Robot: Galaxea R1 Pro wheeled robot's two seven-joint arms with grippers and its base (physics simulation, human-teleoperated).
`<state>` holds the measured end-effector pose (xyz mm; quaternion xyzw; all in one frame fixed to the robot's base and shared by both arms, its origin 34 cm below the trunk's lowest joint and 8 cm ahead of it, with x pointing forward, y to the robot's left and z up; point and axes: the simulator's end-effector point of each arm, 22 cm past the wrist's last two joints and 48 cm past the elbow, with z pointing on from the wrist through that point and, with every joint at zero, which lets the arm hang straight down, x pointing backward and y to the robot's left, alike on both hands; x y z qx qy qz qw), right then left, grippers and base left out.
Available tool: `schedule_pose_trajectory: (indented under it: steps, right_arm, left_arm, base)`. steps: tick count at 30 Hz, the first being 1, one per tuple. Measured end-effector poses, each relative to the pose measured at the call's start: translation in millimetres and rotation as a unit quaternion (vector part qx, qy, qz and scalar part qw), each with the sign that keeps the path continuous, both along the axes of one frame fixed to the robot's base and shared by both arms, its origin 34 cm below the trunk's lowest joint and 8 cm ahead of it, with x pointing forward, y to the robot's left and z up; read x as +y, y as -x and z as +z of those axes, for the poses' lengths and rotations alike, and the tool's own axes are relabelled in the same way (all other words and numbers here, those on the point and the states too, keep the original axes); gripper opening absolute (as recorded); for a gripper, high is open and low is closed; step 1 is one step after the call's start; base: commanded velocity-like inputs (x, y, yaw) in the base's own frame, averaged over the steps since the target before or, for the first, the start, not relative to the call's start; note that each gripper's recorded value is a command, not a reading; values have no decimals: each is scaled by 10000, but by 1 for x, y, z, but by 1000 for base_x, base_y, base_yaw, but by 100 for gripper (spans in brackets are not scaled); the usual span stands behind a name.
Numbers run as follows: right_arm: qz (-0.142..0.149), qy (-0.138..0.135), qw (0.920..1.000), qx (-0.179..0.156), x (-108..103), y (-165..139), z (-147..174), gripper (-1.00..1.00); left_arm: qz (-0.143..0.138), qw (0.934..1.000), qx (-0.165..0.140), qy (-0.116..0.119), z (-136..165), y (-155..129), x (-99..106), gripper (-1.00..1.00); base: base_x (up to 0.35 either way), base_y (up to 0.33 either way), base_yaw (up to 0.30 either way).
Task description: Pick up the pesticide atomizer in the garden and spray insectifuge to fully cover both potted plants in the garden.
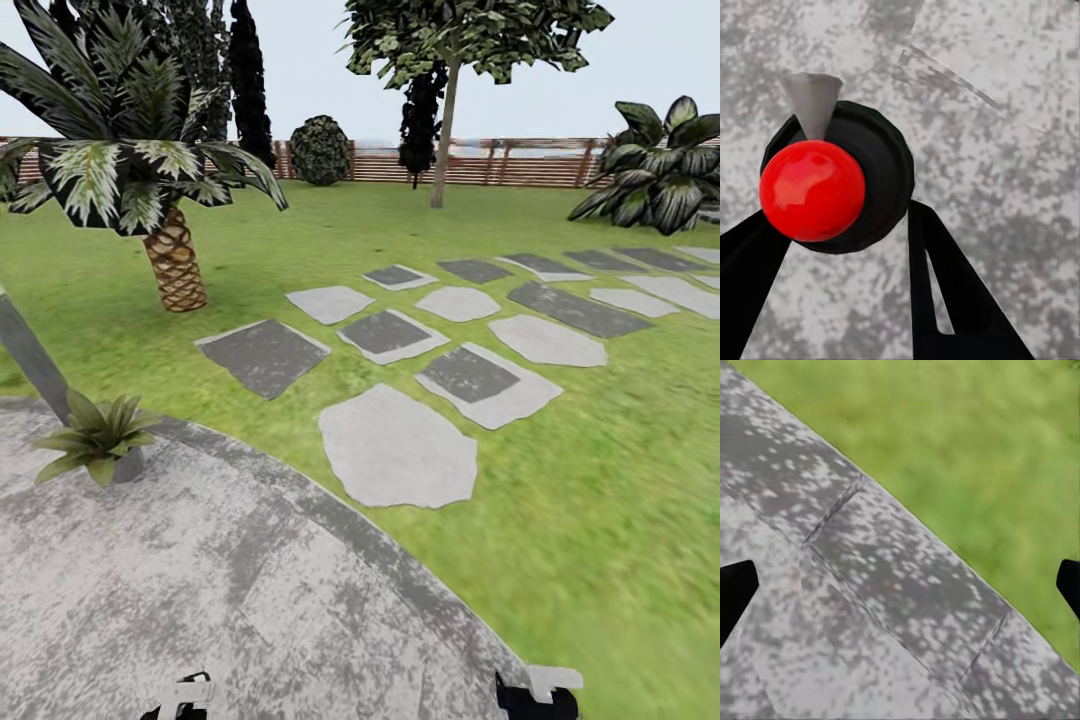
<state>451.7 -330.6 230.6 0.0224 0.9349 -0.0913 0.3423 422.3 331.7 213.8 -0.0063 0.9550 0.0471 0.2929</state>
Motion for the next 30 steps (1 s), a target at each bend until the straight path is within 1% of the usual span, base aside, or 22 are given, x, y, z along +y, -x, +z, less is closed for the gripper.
schedule_pose_trajectory:
  steps: [20,24,30]
  right_arm:
    - [0,-1,10000,-3,0,-1,0,100]
    - [-1,0,10000,-1,0,0,0,100]
    - [-2,1,10000,3,0,0,0,100]
  left_arm:
    - [-1,10000,0,-1,0,0,0,-100]
    - [1,10000,1,-5,0,0,1,-100]
    - [0,10000,6,-8,0,1,1,-100]
  base:
    - [328,-9,277]
    - [151,0,277]
    - [15,0,277]
